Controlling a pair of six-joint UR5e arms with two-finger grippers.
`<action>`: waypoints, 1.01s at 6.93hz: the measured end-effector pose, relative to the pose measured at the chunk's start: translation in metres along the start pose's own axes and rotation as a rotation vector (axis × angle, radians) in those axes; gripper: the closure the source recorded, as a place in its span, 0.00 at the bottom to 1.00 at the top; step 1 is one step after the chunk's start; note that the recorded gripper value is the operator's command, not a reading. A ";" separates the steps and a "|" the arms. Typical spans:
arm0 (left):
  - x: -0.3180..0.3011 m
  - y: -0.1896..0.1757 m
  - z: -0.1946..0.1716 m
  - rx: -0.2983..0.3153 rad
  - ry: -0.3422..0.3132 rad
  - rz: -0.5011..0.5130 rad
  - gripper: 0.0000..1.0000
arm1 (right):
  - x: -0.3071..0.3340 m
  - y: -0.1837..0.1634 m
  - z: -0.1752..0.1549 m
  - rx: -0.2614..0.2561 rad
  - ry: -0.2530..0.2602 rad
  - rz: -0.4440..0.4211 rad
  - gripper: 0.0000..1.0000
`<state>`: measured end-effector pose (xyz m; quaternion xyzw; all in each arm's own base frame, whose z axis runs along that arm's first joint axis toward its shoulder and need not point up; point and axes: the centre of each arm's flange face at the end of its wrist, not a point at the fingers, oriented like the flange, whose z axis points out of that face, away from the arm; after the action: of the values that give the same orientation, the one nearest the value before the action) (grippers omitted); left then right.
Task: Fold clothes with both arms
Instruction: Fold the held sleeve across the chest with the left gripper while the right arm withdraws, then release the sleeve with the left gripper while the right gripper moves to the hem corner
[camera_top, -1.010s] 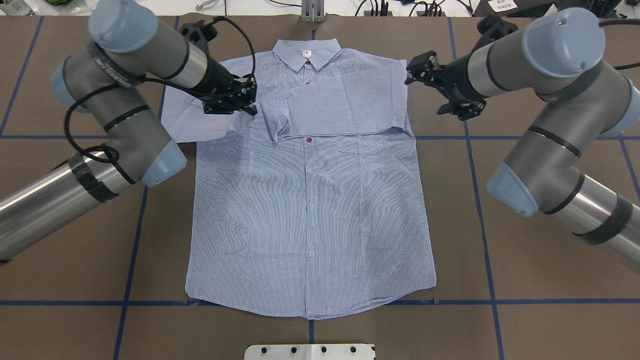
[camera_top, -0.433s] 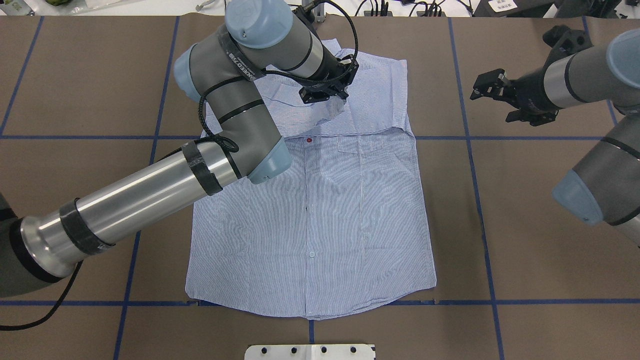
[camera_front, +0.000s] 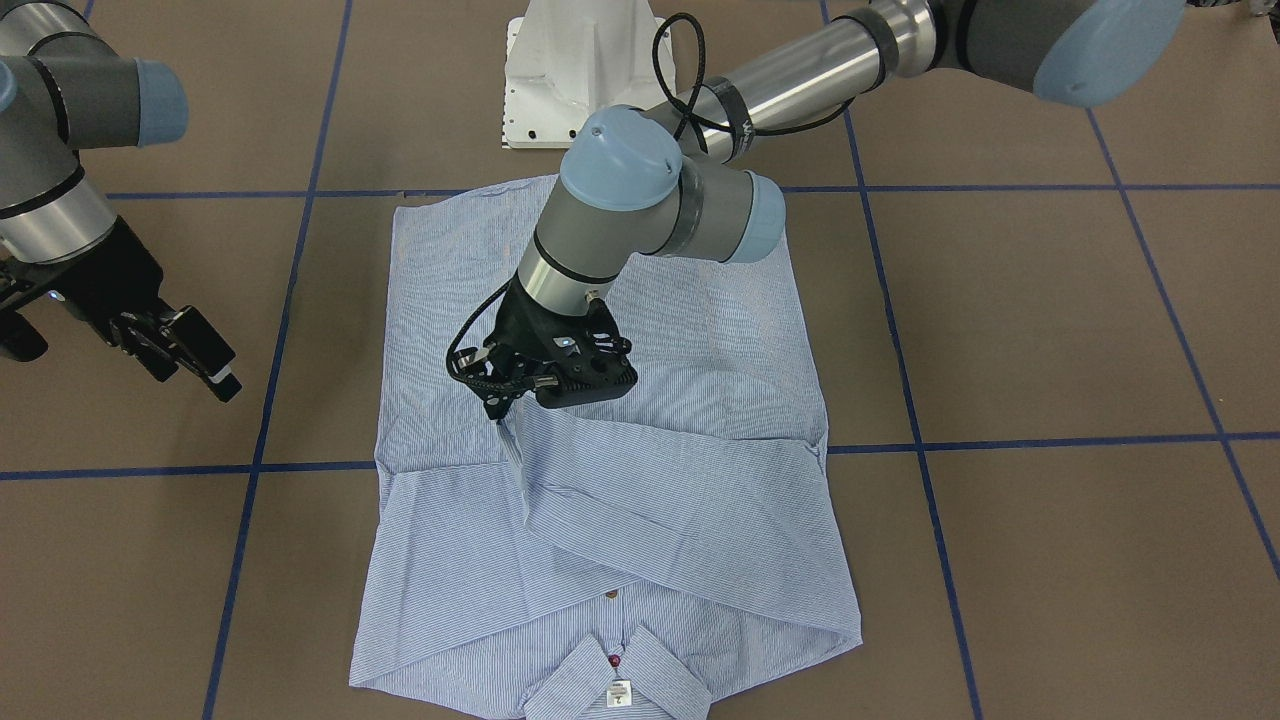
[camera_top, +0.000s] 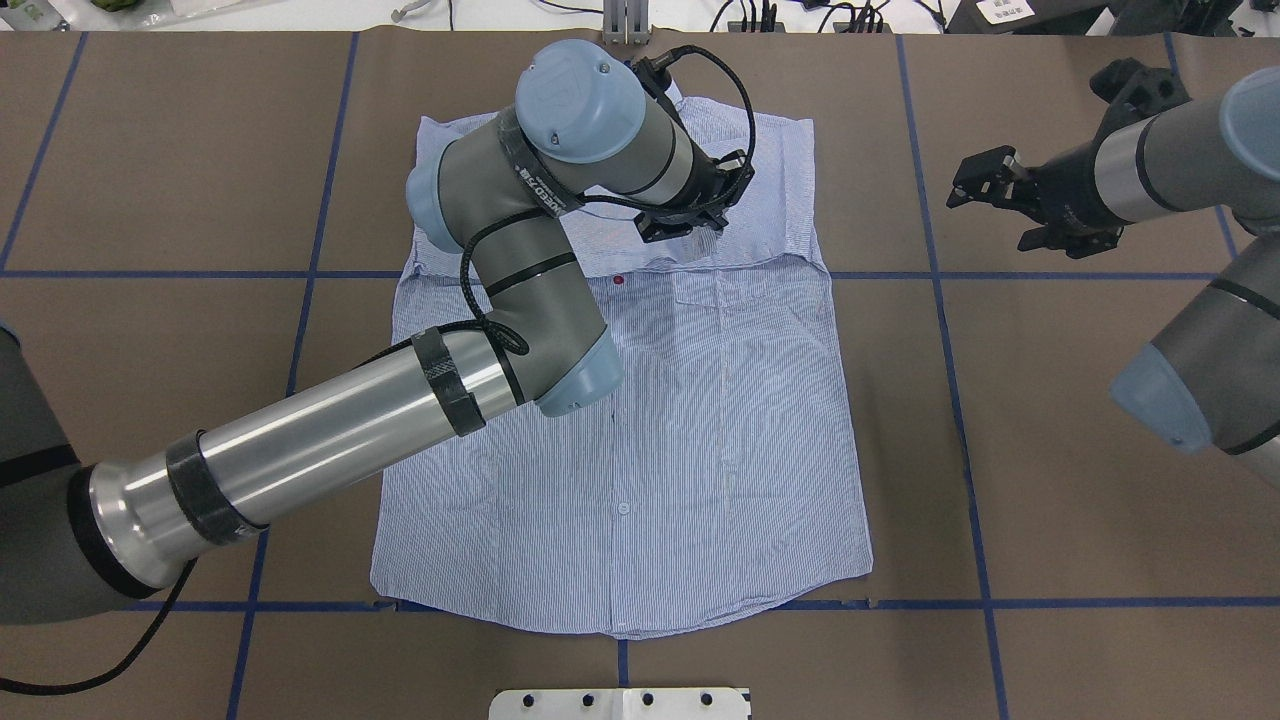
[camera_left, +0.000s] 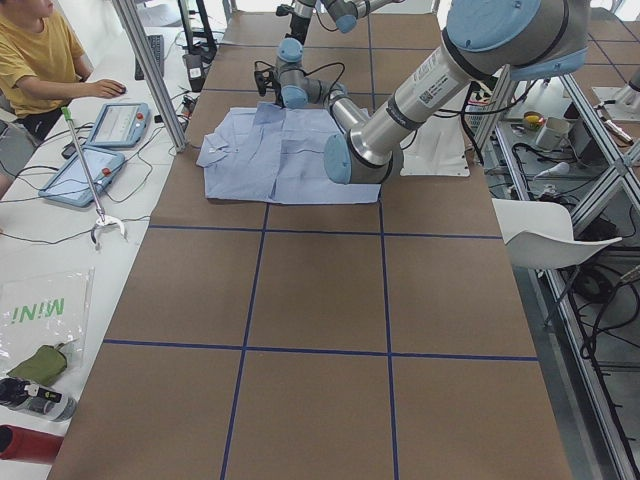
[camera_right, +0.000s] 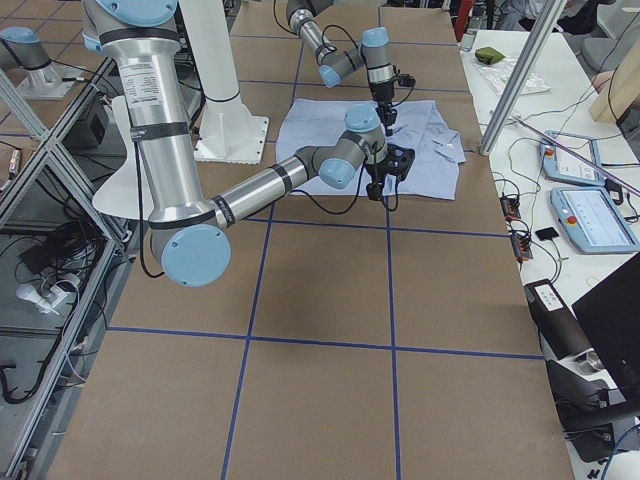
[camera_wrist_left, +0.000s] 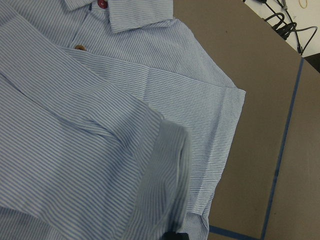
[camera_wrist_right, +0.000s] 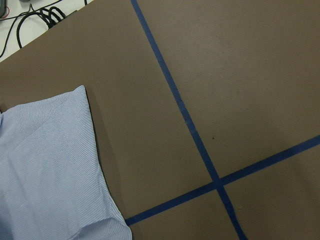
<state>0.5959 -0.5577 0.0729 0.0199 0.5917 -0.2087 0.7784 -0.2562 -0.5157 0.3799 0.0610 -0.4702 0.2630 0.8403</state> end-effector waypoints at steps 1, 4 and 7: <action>0.007 0.006 -0.002 -0.003 0.011 0.004 0.19 | 0.001 0.001 0.000 -0.001 0.002 0.003 0.00; -0.021 0.018 -0.046 -0.031 0.074 0.030 0.19 | -0.010 0.048 0.006 -0.083 -0.012 0.082 0.00; -0.132 0.022 -0.114 -0.063 0.096 0.153 0.19 | -0.033 0.213 0.021 -0.137 0.002 0.181 0.02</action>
<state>0.4716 -0.4665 0.1564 0.0507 0.6313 -0.1288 0.7631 -0.3919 -0.3535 0.3334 -0.0396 -0.4897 0.3049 0.8159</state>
